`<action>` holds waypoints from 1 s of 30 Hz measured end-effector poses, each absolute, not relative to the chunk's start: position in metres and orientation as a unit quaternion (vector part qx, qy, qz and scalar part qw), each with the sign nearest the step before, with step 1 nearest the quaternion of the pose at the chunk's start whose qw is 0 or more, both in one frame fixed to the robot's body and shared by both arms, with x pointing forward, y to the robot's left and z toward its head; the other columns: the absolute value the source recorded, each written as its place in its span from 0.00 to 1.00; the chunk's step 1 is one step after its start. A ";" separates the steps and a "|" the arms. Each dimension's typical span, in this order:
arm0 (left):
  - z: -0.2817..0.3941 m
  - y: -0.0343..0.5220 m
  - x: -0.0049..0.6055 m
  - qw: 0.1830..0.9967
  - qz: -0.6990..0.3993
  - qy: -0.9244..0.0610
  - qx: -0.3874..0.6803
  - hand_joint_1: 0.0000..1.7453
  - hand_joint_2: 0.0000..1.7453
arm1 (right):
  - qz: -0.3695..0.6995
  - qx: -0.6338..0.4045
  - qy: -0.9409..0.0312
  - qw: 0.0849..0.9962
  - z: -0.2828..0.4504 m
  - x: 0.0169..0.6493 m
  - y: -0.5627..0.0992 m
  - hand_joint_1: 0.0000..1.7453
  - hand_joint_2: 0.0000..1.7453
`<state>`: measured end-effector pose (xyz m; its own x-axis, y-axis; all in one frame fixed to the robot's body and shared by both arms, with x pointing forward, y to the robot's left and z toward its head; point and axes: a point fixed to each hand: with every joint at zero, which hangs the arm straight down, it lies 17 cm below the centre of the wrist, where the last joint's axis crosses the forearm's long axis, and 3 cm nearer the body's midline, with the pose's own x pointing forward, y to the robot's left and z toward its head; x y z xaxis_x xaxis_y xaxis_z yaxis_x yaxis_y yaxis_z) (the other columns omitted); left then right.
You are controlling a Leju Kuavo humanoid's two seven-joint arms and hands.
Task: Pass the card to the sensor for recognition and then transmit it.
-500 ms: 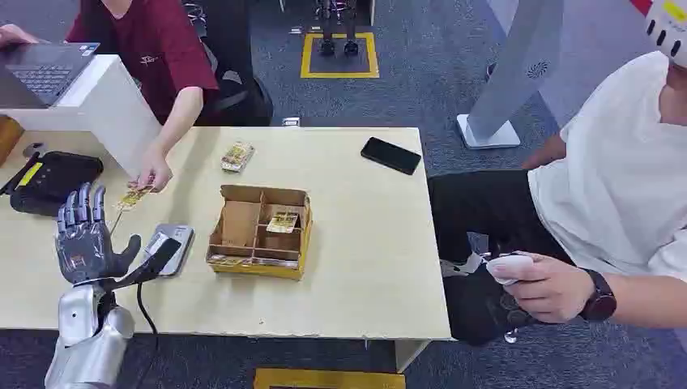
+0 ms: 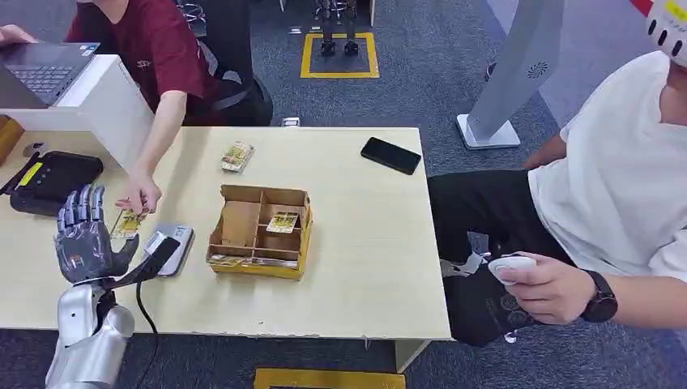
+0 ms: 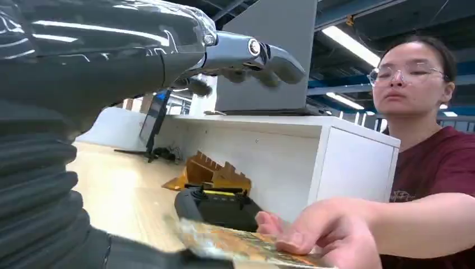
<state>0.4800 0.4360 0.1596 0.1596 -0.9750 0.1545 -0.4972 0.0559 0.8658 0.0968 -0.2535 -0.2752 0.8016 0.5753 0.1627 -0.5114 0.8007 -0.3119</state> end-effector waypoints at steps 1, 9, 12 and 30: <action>0.160 0.436 0.480 0.431 -0.276 -0.587 0.628 1.00 1.00 | 0.289 -0.127 -0.126 0.941 -0.275 0.097 -0.254 0.00 1.00; 0.160 0.435 0.480 0.429 -0.275 -0.592 0.624 1.00 1.00 | 0.289 -0.127 -0.126 0.941 -0.275 0.097 -0.254 0.00 1.00; 0.161 0.436 0.480 0.429 -0.276 -0.593 0.624 1.00 1.00 | 0.289 -0.127 -0.126 0.941 -0.275 0.097 -0.254 0.00 1.00; 0.163 0.442 0.478 0.434 -0.260 -0.606 0.614 1.00 1.00 | 0.291 -0.129 -0.126 0.940 -0.275 0.097 -0.254 0.00 1.00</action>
<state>0.4784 0.4417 0.1631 0.1309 -0.9699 0.2051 -0.5182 0.1095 0.8482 0.0972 -0.2539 -0.2751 0.7993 0.5785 0.1626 -0.5136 0.7981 -0.3151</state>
